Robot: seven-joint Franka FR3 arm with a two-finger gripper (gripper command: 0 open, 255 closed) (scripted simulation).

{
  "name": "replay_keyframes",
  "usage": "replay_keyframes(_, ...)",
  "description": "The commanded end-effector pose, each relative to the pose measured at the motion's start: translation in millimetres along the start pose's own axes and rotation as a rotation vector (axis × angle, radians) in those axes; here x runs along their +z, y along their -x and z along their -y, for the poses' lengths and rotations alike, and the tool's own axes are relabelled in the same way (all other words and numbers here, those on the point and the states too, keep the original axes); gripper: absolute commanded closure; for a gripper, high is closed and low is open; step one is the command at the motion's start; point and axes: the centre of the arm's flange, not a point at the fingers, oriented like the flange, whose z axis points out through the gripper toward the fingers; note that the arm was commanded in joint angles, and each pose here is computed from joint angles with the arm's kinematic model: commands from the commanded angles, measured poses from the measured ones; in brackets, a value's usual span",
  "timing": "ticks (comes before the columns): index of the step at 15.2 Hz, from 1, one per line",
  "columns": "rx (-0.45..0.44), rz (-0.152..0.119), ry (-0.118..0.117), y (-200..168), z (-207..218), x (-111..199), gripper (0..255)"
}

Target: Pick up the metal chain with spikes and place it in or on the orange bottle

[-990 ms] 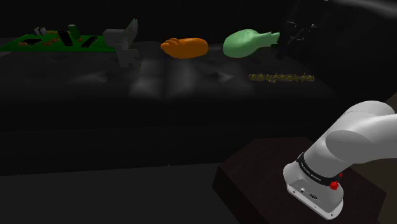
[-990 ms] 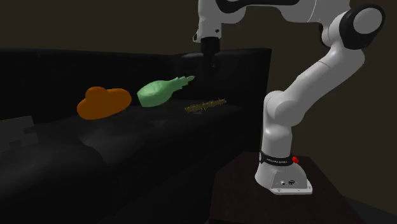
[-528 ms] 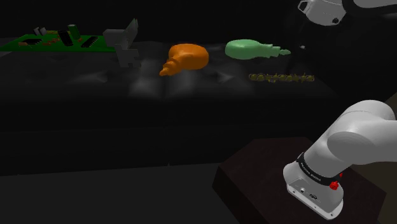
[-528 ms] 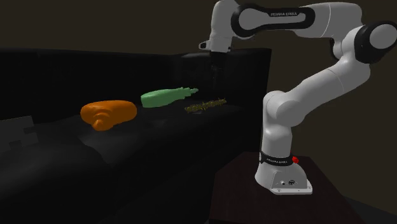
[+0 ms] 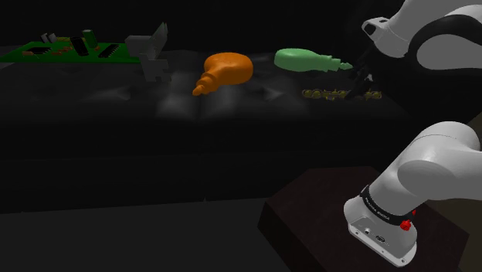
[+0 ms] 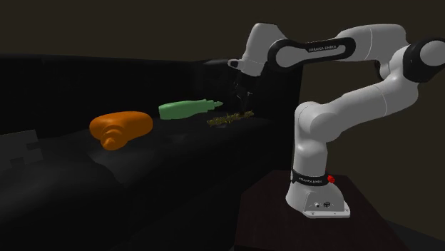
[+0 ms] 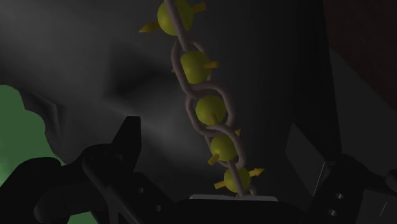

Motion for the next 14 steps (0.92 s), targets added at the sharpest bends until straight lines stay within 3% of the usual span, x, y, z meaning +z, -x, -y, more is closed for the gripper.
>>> replay_keyframes(1,-0.008,-0.003,0.004,1.3,1.0,11.6,0)
replay_keyframes(4,-0.008,-0.003,0.004,1.2,0.9,30.5,0)
replay_keyframes(12,-0.008,-0.003,0.004,1.2,1.0,30.4,0)
replay_keyframes(13,-0.008,-0.003,0.004,1.2,1.0,30.4,255)
replay_keyframes(14,-0.008,-0.003,0.004,1.2,1.0,30.4,255)
